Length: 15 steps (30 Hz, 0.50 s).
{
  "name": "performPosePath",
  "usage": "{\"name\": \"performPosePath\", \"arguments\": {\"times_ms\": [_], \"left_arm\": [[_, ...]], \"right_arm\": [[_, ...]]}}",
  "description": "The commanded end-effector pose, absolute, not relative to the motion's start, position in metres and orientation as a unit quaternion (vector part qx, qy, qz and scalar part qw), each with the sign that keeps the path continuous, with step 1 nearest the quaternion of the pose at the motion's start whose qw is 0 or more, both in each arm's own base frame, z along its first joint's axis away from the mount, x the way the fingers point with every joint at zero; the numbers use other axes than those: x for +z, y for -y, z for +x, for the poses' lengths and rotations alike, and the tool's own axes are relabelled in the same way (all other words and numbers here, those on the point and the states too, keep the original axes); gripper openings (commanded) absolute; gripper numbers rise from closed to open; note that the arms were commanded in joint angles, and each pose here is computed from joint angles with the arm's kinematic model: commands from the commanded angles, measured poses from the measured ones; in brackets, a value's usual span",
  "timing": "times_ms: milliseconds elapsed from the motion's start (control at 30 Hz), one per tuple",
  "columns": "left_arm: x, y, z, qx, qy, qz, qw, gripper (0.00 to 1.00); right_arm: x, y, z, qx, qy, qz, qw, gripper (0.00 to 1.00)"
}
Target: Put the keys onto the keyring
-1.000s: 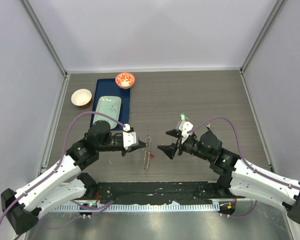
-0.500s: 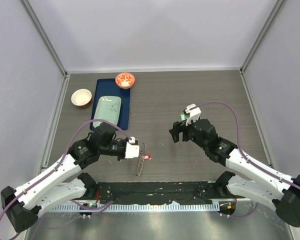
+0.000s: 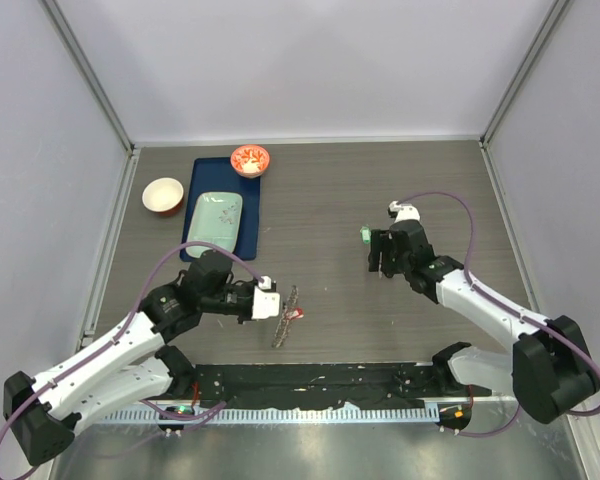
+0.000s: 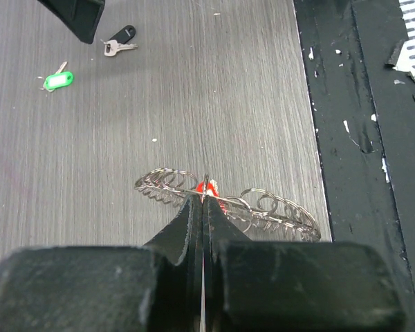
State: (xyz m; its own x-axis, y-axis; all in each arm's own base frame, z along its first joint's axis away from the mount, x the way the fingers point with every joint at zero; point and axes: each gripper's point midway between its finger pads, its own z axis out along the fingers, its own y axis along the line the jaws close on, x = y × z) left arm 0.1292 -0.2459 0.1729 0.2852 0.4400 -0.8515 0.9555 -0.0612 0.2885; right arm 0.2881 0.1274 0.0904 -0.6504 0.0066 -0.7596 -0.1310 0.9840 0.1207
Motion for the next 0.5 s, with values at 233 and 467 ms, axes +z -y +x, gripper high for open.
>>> {"name": "performPosePath", "arguments": {"times_ms": [233,467], "left_arm": [[0.194,0.252,0.141,-0.278,-0.510,0.649,0.491,0.00],[0.194,0.252,0.141,-0.278,-0.510,0.649,0.491,0.00]], "right_arm": [[0.083,-0.110,0.319,0.069,-0.887,0.083,0.449,0.53],[0.070,-0.101,0.324,0.040,-0.886,0.129,0.444,0.45]]}}
